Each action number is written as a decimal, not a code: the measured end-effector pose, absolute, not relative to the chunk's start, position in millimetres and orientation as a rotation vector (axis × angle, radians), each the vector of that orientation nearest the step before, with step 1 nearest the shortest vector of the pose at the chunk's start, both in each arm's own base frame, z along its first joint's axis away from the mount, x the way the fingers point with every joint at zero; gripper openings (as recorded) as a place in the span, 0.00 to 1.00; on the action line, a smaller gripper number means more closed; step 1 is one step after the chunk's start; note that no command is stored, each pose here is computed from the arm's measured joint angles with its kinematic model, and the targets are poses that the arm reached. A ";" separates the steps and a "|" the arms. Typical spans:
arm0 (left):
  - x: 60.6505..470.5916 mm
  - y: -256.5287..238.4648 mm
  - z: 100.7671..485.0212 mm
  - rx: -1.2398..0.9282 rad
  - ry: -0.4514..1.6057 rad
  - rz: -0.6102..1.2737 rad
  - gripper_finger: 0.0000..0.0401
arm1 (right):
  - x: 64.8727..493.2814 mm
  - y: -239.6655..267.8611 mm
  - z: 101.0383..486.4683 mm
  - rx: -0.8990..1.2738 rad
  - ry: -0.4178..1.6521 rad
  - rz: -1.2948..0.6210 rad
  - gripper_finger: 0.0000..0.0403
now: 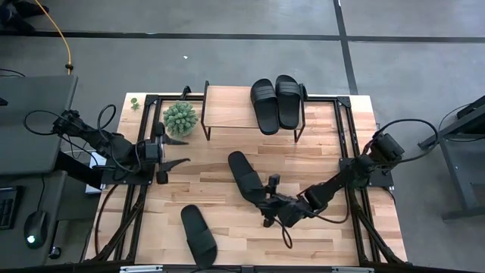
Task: Pick and place slides into the shelf
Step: Put the black slide on the shelf
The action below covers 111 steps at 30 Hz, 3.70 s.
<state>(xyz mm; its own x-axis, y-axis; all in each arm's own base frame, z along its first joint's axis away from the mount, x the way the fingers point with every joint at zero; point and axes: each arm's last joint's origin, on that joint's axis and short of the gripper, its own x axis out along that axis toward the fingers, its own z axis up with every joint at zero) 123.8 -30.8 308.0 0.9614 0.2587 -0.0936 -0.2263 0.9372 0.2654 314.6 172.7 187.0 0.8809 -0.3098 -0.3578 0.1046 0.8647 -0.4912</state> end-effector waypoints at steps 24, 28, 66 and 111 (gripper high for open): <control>147.0 -54.5 277.7 -0.153 0.529 -0.165 0.53 | 314.6 134.0 168.6 -0.456 0.659 -0.388 0.44; 159.9 -61.3 265.6 -0.189 0.624 -0.186 0.53 | 313.9 135.7 168.6 -0.449 0.657 -0.383 0.44; 214.4 -129.2 196.5 -0.424 0.930 -0.333 0.53 | 310.6 145.9 168.8 -0.363 0.637 -0.343 0.44; 238.0 -162.7 143.7 -0.549 1.013 -0.357 0.35 | 313.2 169.5 181.0 -0.221 0.492 -0.220 0.44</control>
<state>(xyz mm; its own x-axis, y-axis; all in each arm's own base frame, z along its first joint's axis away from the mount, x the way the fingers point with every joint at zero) 238.0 -162.7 143.7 0.4895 -0.5224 -0.6982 0.0302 0.8103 -0.5852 313.2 169.5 181.0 0.8589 -0.2609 -0.4407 0.1554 0.9527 -0.2613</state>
